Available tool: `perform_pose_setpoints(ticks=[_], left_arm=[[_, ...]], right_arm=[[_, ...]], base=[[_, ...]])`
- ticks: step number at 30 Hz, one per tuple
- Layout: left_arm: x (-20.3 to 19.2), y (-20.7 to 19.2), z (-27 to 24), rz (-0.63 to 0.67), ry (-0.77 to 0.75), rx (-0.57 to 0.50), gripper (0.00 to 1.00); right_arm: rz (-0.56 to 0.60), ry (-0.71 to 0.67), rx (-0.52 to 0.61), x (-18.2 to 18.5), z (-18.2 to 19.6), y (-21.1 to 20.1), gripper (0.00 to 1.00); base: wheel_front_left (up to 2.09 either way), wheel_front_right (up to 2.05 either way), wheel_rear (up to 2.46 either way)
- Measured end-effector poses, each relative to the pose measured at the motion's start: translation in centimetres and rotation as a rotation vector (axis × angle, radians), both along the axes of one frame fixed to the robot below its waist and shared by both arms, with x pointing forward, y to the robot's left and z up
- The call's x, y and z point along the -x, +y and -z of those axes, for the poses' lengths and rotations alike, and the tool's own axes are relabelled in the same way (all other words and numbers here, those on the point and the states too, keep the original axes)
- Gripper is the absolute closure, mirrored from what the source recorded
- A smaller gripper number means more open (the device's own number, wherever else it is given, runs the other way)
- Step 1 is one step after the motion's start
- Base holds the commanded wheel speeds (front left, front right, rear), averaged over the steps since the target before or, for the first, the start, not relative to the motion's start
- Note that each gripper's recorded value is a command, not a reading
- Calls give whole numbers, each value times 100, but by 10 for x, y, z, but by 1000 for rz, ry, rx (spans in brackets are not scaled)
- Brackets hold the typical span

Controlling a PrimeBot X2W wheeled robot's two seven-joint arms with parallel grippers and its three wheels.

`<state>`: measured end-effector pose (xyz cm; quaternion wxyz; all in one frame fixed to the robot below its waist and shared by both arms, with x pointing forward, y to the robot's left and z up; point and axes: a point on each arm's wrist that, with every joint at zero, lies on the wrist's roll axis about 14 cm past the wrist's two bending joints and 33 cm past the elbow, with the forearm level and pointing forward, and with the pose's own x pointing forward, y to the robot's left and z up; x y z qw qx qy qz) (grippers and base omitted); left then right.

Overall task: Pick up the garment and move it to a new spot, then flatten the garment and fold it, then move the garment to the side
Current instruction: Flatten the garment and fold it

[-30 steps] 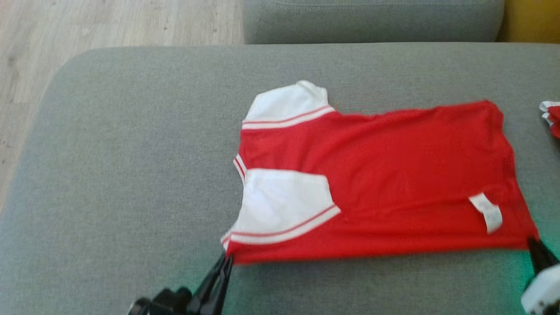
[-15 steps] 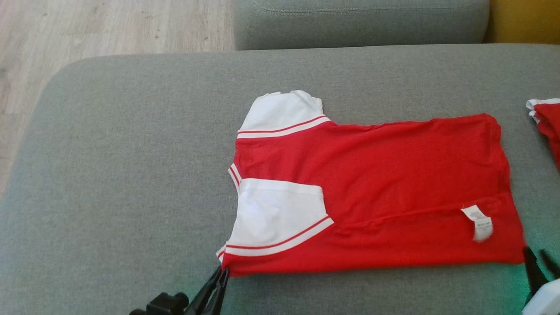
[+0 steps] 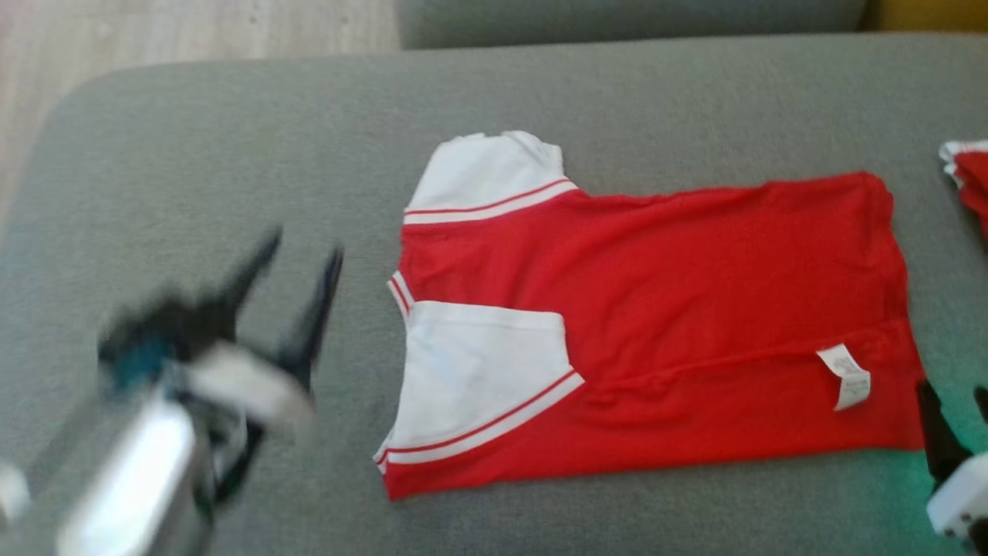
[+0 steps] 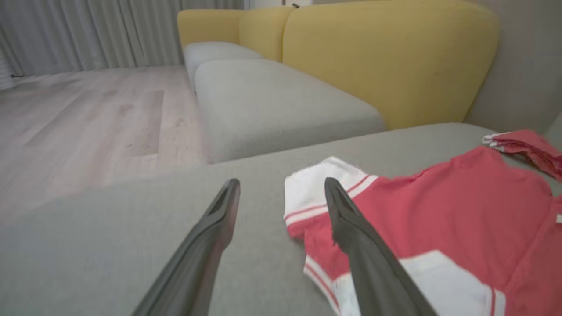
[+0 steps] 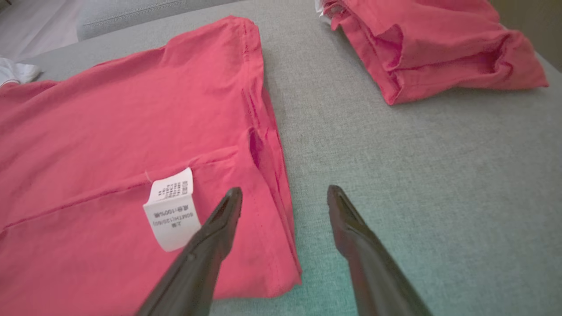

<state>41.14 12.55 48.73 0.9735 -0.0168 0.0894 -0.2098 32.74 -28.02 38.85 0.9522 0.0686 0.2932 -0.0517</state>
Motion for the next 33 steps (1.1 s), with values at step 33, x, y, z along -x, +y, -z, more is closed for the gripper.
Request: perform_pose_setpoints(ticks=[33], left_arm=[[-175,-112,106,480,314,-502,0]], right_arm=[[201,99,90,17,22,-55,0]], base=[[0,0,0]])
